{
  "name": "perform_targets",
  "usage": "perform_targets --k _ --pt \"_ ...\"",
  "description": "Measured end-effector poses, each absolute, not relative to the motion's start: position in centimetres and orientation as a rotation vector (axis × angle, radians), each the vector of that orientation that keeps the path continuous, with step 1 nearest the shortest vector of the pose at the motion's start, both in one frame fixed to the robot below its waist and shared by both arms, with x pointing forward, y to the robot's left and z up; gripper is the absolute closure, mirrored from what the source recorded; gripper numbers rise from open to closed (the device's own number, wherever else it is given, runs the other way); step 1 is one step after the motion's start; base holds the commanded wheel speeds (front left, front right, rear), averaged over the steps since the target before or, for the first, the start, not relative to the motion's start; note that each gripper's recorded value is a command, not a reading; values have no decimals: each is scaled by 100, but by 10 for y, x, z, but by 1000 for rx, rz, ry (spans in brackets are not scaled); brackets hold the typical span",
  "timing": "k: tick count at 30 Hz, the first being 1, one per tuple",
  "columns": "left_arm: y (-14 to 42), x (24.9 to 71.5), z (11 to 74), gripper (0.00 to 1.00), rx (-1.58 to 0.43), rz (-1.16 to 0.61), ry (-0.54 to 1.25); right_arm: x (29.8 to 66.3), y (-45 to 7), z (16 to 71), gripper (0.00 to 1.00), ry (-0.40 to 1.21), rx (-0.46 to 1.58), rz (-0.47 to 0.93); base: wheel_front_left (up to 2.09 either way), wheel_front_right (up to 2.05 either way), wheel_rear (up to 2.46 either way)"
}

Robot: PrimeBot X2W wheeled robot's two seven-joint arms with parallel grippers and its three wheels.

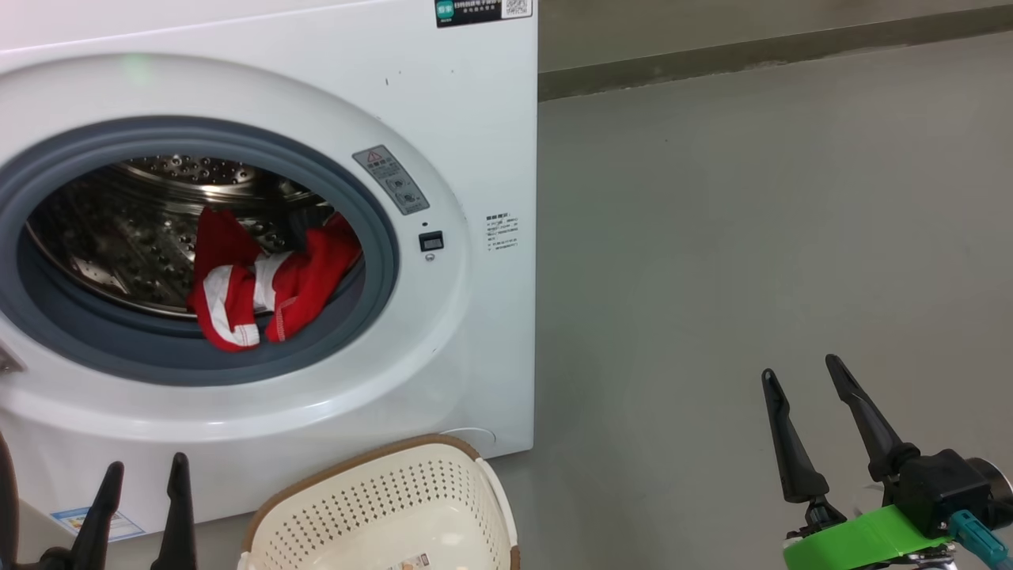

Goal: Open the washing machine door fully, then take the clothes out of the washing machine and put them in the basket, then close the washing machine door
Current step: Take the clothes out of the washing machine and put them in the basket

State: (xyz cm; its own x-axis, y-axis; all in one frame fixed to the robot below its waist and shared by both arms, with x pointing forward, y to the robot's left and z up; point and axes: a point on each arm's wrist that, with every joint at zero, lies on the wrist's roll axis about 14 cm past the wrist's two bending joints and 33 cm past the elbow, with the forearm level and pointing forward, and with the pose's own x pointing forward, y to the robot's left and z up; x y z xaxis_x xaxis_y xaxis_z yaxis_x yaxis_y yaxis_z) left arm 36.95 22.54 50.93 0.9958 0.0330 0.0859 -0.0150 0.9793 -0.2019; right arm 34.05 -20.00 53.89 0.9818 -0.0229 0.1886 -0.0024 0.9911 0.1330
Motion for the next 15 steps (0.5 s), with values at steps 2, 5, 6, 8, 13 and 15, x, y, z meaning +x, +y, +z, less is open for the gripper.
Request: perform_targets --k 2,5,6,8,13,15 --pt "226 370 509 0 -201 25 -89 340 -200 539 0 -191 134 -11 0 0 0" --pt "226 370 510 0 -202 29 -91 340 -200 539 0 -191 134 -11 0 0 0" --pt "227 369 510 0 -201 30 -91 340 -200 539 0 -191 134 -11 0 0 0" --pt "227 369 510 0 -200 31 -92 340 -200 539 0 -192 134 -11 0 0 0" --pt "226 369 511 0 -204 32 -95 340 -200 540 0 -196 134 -11 0 0 0" --pt "227 368 510 0 -201 34 -94 340 -200 540 0 -196 134 -10 0 0 0"
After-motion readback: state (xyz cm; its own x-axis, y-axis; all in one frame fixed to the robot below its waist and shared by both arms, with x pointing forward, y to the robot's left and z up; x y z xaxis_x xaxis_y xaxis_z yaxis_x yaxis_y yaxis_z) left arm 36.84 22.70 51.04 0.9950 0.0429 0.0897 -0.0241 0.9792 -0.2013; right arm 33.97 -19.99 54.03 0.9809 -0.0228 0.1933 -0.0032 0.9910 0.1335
